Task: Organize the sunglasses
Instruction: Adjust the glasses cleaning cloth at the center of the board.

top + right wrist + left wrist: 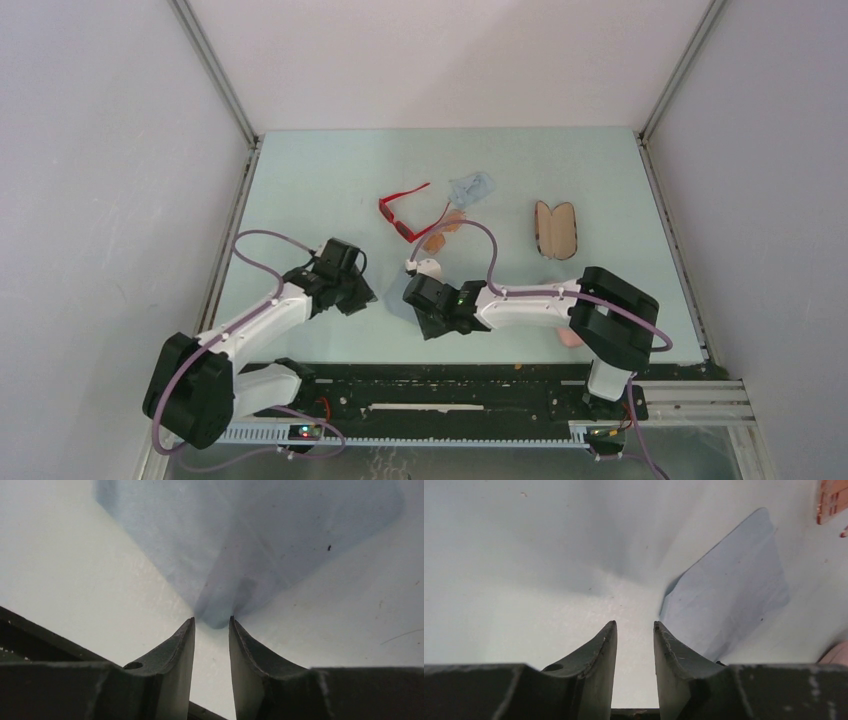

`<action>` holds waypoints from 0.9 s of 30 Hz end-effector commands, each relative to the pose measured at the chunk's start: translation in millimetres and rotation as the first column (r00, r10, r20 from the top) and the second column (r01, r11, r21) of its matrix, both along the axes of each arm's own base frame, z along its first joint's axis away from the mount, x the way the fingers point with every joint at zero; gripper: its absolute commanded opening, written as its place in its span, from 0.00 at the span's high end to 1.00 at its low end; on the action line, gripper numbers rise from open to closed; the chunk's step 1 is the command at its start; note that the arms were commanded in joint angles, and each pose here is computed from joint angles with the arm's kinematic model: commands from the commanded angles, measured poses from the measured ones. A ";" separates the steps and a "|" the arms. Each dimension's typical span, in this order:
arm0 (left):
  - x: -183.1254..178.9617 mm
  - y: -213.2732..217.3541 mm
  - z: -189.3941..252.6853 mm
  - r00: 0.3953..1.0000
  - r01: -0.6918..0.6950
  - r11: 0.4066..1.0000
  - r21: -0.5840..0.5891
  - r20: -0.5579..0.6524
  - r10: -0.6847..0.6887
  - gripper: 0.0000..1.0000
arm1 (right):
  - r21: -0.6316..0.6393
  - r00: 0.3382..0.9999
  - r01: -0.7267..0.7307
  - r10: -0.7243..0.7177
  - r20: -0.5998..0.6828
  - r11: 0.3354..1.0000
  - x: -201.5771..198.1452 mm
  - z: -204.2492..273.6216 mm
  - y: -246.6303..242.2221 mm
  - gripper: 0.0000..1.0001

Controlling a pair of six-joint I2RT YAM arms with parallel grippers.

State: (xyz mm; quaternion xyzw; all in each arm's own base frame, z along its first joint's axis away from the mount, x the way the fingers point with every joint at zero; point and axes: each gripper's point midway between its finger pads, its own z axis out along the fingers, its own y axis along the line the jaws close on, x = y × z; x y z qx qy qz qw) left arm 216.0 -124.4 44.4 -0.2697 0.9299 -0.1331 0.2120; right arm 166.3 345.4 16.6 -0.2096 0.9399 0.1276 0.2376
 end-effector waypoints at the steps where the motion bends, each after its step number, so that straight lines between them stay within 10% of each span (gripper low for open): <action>1: 11.9 6.0 13.6 0.999 -0.005 1.000 0.029 0.035 0.004 0.62 | -0.048 0.999 0.000 0.002 0.044 0.999 8.8 -8.5 1.0 0.61; 10: 11.7 1.3 8.2 1.000 0.012 1.000 0.016 0.015 -0.012 0.64 | -0.061 0.996 0.047 -0.042 0.078 0.997 13.2 -5.7 -10.3 1.00; 22: 3.1 -16.5 17.8 0.989 0.142 0.990 0.010 0.041 -0.142 0.65 | -0.116 0.997 0.069 -0.066 0.030 0.991 1.9 -11.7 -73.1 0.99; 27: -5.5 -29.5 11.4 0.979 0.202 0.979 0.021 0.010 -0.203 0.62 | -0.091 0.998 0.063 -0.062 0.018 0.994 -6.1 -0.6 -90.5 0.66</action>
